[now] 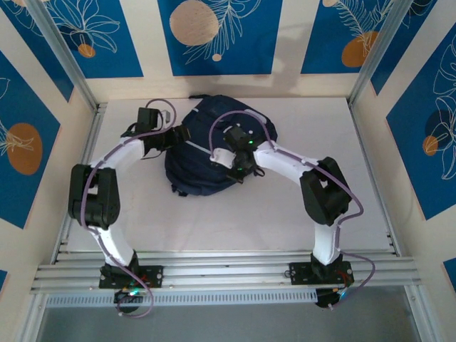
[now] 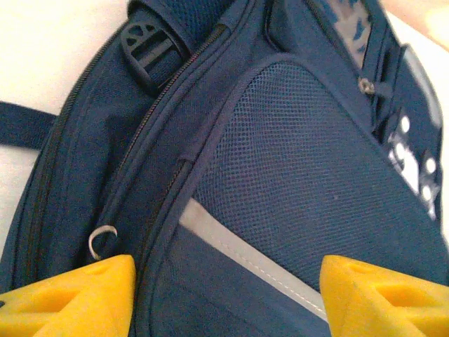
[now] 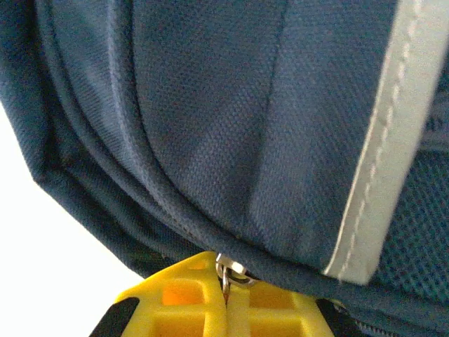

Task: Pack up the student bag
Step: Zip the student bag at the center of the table.

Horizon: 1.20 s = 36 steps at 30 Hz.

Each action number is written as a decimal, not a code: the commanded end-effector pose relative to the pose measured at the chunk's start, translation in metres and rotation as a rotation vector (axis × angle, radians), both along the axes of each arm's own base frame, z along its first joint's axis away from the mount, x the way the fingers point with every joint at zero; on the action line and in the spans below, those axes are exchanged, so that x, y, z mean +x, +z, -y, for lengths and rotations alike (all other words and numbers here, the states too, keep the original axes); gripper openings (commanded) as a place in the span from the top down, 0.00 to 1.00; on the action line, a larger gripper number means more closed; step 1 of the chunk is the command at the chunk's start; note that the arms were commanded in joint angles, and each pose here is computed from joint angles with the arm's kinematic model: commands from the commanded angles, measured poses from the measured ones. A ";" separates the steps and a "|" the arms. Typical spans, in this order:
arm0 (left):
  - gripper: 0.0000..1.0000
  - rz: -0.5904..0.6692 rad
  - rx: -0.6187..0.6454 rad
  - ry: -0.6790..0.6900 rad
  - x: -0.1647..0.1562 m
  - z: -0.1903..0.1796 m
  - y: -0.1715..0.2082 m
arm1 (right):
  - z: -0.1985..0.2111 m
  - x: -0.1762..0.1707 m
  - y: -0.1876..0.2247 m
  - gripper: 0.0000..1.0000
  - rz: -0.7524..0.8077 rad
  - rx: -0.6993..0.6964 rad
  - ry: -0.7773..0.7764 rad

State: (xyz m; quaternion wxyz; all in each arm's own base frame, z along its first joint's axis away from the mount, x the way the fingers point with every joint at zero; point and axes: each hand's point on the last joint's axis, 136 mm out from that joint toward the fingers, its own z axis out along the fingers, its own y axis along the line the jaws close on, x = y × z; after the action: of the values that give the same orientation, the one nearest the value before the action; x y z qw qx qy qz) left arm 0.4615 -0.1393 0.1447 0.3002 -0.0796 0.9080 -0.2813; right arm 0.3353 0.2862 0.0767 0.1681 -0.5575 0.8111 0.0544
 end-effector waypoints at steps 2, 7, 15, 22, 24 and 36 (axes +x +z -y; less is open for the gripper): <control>0.30 -0.001 -0.105 0.033 -0.035 0.004 0.028 | -0.041 -0.010 0.018 1.00 -0.138 0.199 -0.098; 0.29 -0.052 -0.269 0.127 -0.068 0.015 0.011 | -0.061 -0.018 0.035 1.00 -0.208 0.303 -0.191; 0.36 -0.083 -0.267 0.163 -0.066 0.043 -0.030 | -0.070 -0.032 0.030 1.00 -0.161 0.295 -0.140; 1.00 -0.085 -0.154 0.166 -0.051 0.031 -0.065 | -0.033 -0.027 0.014 1.00 -0.093 0.178 -0.075; 1.00 -0.083 -0.120 0.170 -0.054 0.024 -0.067 | -0.012 -0.012 0.011 1.00 -0.060 0.123 -0.119; 1.00 -0.086 -0.090 0.169 -0.057 0.011 -0.070 | 0.018 0.020 0.042 1.00 -0.077 0.254 -0.300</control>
State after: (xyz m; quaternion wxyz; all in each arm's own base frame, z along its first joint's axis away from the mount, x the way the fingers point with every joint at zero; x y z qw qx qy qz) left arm 0.3996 -0.1855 0.0889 0.2623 -0.1632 0.8817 -0.3567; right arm 0.3526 0.2878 0.0914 0.1931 -0.4301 0.8674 0.1590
